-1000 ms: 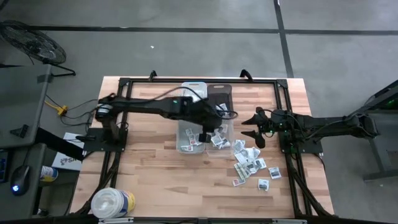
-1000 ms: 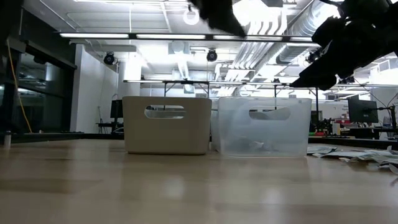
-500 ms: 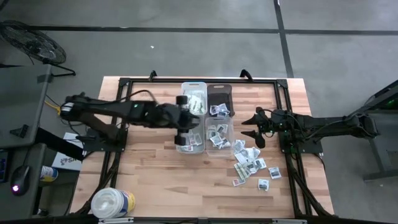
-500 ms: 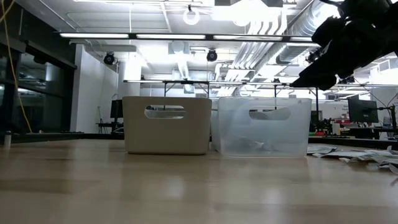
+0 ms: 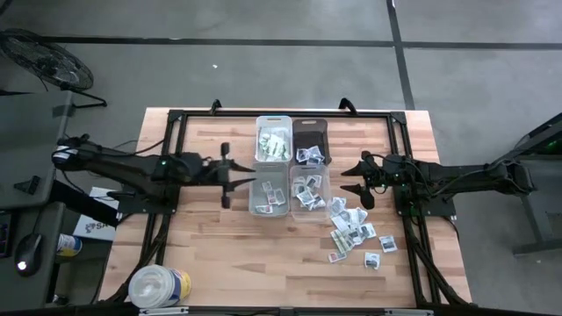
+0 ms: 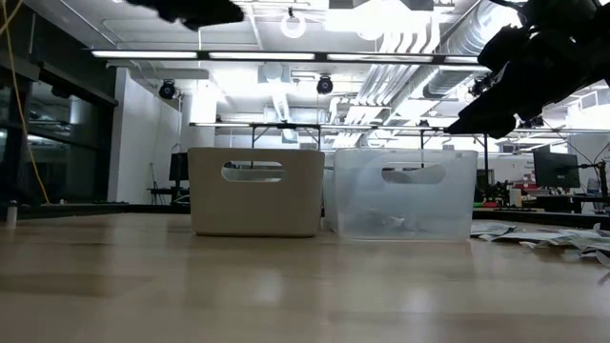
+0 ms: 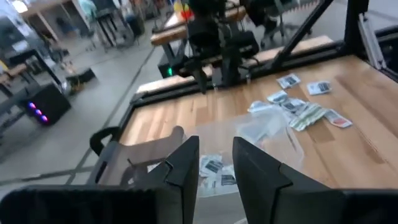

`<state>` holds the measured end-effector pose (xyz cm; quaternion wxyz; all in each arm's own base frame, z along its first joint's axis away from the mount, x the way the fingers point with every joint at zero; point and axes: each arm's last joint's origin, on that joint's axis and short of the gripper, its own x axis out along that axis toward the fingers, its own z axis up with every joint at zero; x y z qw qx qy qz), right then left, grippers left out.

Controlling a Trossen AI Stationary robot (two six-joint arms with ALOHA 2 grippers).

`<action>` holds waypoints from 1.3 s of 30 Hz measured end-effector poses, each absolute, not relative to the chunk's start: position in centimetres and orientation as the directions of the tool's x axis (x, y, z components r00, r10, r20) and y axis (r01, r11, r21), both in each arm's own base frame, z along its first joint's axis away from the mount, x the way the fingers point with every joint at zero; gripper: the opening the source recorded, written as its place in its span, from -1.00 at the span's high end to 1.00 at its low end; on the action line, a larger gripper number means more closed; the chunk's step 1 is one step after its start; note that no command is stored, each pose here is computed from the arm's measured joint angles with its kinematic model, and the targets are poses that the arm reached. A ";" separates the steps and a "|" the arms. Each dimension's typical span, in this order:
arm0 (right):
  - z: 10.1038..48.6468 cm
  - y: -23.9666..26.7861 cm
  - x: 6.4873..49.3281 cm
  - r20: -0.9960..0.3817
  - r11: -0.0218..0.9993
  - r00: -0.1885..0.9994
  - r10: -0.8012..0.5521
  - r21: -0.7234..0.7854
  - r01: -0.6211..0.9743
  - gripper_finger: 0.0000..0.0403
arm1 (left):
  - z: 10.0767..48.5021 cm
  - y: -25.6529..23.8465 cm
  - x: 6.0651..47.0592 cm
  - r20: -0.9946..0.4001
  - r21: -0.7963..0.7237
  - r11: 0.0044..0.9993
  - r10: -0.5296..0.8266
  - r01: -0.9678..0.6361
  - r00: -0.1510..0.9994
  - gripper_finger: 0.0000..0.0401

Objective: Pick & Place First Aid Supplies
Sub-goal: Put the green bandage pack into the white bin

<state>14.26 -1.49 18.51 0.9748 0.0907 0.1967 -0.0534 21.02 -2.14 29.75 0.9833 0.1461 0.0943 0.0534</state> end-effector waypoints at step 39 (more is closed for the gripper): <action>18.5 -1.5 14.3 -0.393 0.978 0.917 -0.068 0.156 0.140 -0.10 | 17.8 0.8 10.4 0.092 0.292 0.949 0.097 -0.120 0.991 0.52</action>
